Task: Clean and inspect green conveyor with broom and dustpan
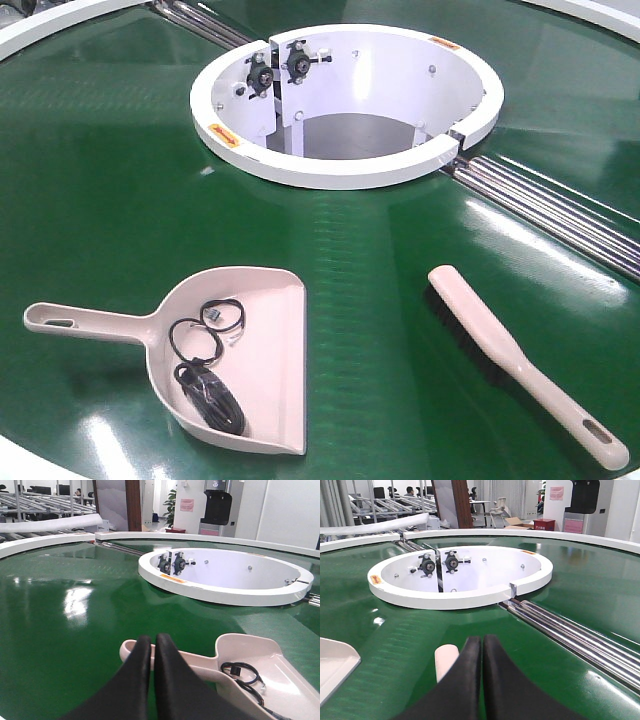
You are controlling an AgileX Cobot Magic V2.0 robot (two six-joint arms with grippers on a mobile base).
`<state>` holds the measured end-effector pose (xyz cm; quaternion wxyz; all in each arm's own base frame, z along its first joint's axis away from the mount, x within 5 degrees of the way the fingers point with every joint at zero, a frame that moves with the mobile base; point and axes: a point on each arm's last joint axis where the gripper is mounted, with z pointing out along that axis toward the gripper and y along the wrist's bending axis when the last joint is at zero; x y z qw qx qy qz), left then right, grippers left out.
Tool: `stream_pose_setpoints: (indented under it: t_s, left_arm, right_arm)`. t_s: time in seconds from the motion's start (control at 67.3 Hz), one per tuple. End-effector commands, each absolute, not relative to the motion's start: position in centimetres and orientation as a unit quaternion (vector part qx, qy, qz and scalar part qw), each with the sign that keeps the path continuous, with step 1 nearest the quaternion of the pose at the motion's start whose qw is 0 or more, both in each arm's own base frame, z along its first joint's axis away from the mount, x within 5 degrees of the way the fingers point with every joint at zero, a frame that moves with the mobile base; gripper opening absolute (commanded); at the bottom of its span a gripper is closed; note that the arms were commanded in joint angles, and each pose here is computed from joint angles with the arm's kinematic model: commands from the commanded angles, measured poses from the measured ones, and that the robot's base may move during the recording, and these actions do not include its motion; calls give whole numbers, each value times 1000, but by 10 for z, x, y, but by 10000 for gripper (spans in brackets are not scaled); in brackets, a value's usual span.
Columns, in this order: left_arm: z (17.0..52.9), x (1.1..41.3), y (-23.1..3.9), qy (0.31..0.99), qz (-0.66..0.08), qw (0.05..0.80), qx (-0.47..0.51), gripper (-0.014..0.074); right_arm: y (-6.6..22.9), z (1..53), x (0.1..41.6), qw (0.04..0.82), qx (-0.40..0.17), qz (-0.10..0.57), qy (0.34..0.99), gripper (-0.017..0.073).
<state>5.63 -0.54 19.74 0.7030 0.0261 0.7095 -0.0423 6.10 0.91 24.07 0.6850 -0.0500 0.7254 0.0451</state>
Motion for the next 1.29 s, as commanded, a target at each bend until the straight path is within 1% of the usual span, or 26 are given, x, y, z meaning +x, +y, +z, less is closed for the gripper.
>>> stream_pose_setpoints:
  t_s: [0.0,0.594,0.713,0.773,0.862,0.907,1.025,1.144,1.278]
  left_arm:
    - [194,56,-6,691,-50,720,25,-8]
    - [194,56,-6,691,-50,720,25,-8]
    - [194,56,-6,691,-50,720,25,-8]
    - [194,56,-6,691,-50,720,25,-8]
    - [194,56,-6,691,-50,720,25,-8]
    - [194,56,-6,691,-50,720,25,-8]
    - [194,56,-6,691,-50,720,25,-8]
    - [194,56,-6,691,-50,720,25,-8]
    - [194,56,-6,691,-50,720,25,-8]
  right_arm:
    - [8,256,61,717,-44,38,695,-10]
    - [8,256,61,717,-44,38,695,-10]
    - [7,250,62,712,-51,20,700,-10]
    - [4,245,63,706,-35,7,707,-10]
    - [-1,234,65,699,12,1,715,-10]
    - [-2,227,65,695,21,-4,719,-10]
    - [-2,211,62,701,13,-8,713,-10]
    - [0,193,58,706,-10,-6,708,-10]
    - [1,191,56,703,-18,2,711,-10]
